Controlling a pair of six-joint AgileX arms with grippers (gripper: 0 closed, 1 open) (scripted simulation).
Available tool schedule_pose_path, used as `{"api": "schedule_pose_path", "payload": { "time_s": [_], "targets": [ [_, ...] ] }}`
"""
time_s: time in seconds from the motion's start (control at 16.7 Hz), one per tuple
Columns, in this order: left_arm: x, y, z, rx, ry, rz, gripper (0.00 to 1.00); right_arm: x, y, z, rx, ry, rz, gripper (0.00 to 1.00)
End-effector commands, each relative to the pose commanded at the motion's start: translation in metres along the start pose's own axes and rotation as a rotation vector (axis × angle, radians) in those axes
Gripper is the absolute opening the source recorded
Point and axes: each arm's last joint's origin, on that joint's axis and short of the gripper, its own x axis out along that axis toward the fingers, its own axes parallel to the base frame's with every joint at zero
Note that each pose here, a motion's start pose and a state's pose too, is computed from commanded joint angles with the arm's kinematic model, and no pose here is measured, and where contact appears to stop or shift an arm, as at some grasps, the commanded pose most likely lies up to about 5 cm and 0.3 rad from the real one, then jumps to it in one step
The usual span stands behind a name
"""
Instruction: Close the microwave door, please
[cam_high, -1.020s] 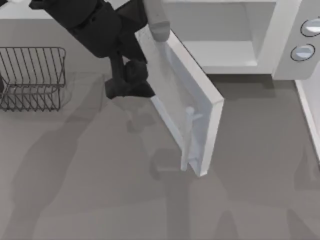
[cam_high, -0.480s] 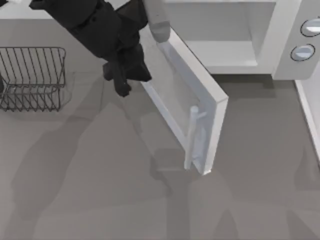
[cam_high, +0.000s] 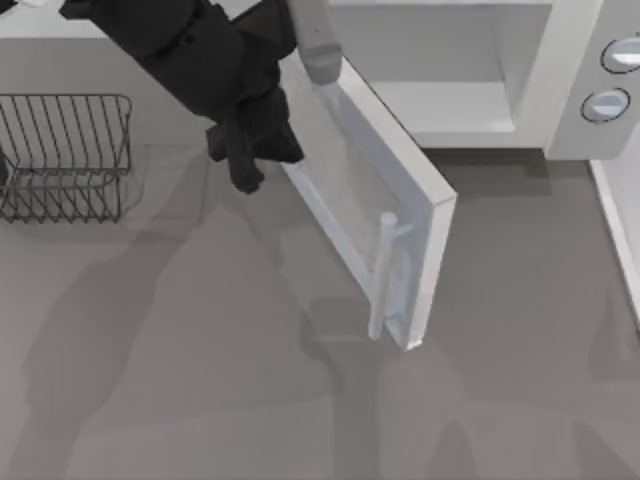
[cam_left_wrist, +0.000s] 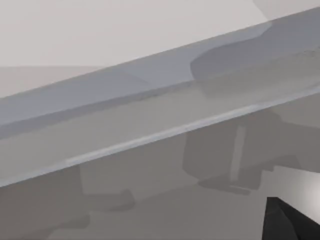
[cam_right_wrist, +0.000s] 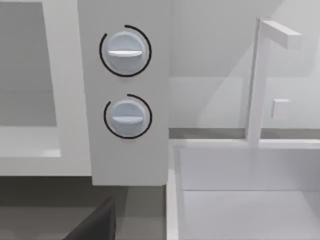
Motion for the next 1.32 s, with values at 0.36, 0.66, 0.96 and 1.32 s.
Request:
{"api": "schedule_pose_path", "payload": {
  "time_s": [0.36,0.66,0.96,1.32],
  "targets": [
    [0.007,-0.002,0.012,0.000,0.000,0.001,0.00,0.000,0.000,0.000,0.000,0.000,0.000,1.00],
    [0.010,-0.004,0.016,0.000,0.000,0.000,0.00,0.000,0.000,0.000,0.000,0.000,0.000,1.00],
    [0.012,-0.004,0.021,-0.003,-0.001,0.002,0.00,0.000,0.000,0.000,0.000,0.000,0.000,1.00],
    [0.018,-0.007,0.031,-0.004,-0.001,0.002,0.00,0.000,0.000,0.000,0.000,0.000,0.000,1.00]
  ]
}}
